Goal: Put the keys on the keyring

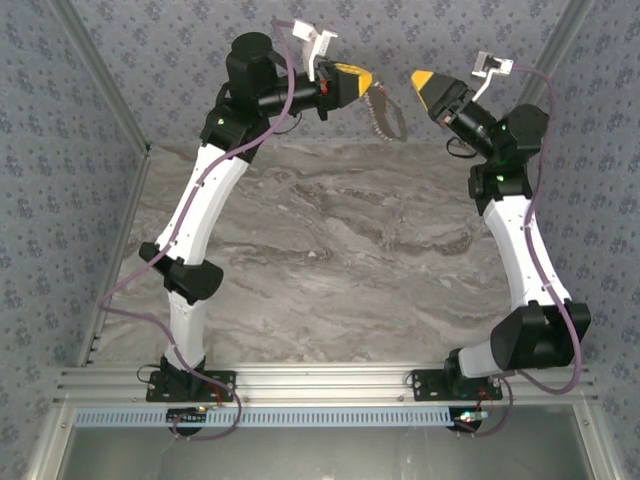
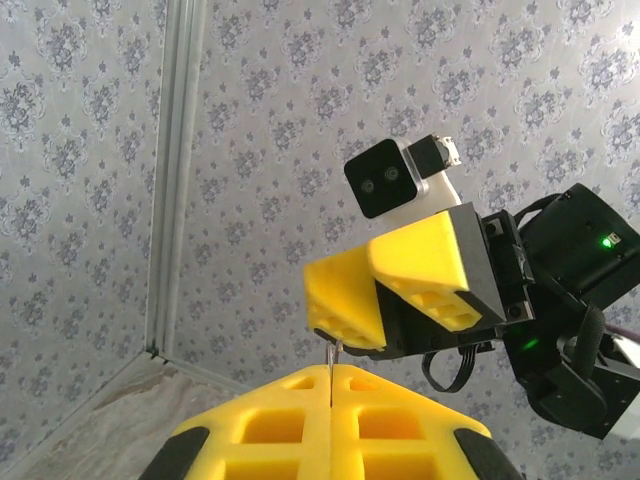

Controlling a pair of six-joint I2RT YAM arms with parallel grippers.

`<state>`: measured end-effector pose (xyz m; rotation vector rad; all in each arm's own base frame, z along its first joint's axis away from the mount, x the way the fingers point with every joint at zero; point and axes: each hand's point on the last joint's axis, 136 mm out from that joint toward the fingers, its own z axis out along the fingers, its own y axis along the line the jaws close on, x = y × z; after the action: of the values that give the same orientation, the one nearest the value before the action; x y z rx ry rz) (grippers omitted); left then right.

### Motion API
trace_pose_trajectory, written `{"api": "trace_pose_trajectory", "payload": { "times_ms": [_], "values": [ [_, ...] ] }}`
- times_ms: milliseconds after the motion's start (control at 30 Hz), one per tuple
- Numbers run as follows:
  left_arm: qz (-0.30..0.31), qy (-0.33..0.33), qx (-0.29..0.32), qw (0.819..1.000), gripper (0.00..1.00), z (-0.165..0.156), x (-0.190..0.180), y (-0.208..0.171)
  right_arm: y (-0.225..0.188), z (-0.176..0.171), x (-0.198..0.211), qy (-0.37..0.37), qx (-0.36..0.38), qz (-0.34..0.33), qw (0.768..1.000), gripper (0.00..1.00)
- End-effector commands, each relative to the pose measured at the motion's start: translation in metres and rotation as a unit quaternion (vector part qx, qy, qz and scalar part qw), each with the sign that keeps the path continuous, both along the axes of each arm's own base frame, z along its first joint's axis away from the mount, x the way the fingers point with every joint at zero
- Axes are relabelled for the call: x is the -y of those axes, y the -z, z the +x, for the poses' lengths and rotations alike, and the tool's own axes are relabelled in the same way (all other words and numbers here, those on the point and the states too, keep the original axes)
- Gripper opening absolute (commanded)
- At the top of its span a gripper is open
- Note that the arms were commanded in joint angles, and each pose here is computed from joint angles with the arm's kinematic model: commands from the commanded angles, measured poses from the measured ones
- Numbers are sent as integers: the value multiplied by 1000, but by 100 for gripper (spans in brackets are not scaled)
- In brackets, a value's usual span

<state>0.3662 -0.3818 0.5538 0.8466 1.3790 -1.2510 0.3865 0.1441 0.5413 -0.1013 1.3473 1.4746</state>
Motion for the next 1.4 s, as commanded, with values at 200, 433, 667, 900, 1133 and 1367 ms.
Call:
{"api": "trace_pose_trajectory", "payload": {
  "times_ms": [200, 433, 667, 900, 1133, 1367],
  "values": [
    [-49, 25, 23, 998, 0, -10, -4, -30, -34, -18, -33, -70, 62, -4, 996, 45],
    [-55, 31, 21, 998, 0, -12, -5, -34, -34, -13, -45, -86, 64, -4, 994, 39],
    [-57, 32, 21, 998, 0, -13, -5, -35, -30, -17, -57, -107, 62, -8, 992, 36],
    [-58, 29, 19, 998, 0, -11, -6, -35, -23, -20, -61, -113, 55, -7, 992, 31],
    [-58, 28, 19, 998, 0, -11, -7, -36, -22, -21, -56, -109, 51, 3, 993, 30],
    [-57, 28, 15, 998, 0, -11, -7, -35, -24, -18, -49, -113, 51, 30, 992, 23]
  ]
}}
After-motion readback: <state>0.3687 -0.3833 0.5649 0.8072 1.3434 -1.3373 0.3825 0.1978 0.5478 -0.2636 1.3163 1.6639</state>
